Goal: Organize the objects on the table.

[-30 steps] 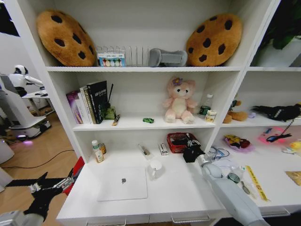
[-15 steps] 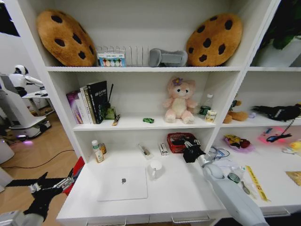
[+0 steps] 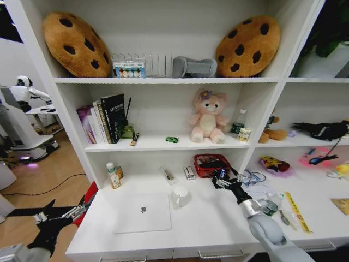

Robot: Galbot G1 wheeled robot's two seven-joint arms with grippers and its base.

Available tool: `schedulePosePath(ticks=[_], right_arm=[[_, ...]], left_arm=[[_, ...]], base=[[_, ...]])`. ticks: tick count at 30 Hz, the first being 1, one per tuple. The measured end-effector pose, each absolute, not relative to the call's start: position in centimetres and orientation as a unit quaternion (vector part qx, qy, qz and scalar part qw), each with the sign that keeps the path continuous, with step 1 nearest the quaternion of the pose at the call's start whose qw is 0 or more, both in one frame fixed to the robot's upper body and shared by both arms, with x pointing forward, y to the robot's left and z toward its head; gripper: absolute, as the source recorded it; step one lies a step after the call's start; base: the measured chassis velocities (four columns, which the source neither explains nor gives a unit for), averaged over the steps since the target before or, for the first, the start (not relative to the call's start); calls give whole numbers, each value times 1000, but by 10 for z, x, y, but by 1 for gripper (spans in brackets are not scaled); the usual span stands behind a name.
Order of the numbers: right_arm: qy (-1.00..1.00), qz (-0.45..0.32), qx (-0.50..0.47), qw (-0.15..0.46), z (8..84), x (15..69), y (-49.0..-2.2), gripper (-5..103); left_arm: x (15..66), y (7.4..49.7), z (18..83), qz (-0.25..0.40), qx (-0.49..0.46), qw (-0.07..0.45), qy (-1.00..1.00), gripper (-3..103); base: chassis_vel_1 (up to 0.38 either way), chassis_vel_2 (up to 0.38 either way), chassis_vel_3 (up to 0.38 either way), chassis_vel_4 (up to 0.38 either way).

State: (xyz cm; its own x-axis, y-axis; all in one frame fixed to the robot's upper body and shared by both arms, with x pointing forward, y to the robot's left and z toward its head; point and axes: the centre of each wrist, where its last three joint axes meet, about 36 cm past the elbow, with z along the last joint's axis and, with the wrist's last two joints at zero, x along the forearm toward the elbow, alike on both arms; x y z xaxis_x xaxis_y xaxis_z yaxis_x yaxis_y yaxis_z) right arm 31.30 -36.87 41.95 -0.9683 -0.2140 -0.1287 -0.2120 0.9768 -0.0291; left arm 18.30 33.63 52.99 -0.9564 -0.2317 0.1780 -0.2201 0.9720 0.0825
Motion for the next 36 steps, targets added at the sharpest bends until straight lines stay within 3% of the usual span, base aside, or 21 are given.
schedulePosePath(ticks=[4,12,22,36], right_arm=[[994,-6,-99,36,442,260,-365,100],[996,-5,-89,9,437,206,-368,100],[996,-18,-88,24,440,211,-372,100],[995,-34,-91,39,425,224,-360,100]], left_arm=[[183,336,530,-31,114,94,-989,100],[183,336,530,-31,114,94,-989,100],[183,336,530,-31,114,94,-989,100],[183,336,530,-31,114,94,-989,100]], base=[[0,0,0,0],[0,0,0,0],[-43,-34,45,41],[-225,-228,241,231]])
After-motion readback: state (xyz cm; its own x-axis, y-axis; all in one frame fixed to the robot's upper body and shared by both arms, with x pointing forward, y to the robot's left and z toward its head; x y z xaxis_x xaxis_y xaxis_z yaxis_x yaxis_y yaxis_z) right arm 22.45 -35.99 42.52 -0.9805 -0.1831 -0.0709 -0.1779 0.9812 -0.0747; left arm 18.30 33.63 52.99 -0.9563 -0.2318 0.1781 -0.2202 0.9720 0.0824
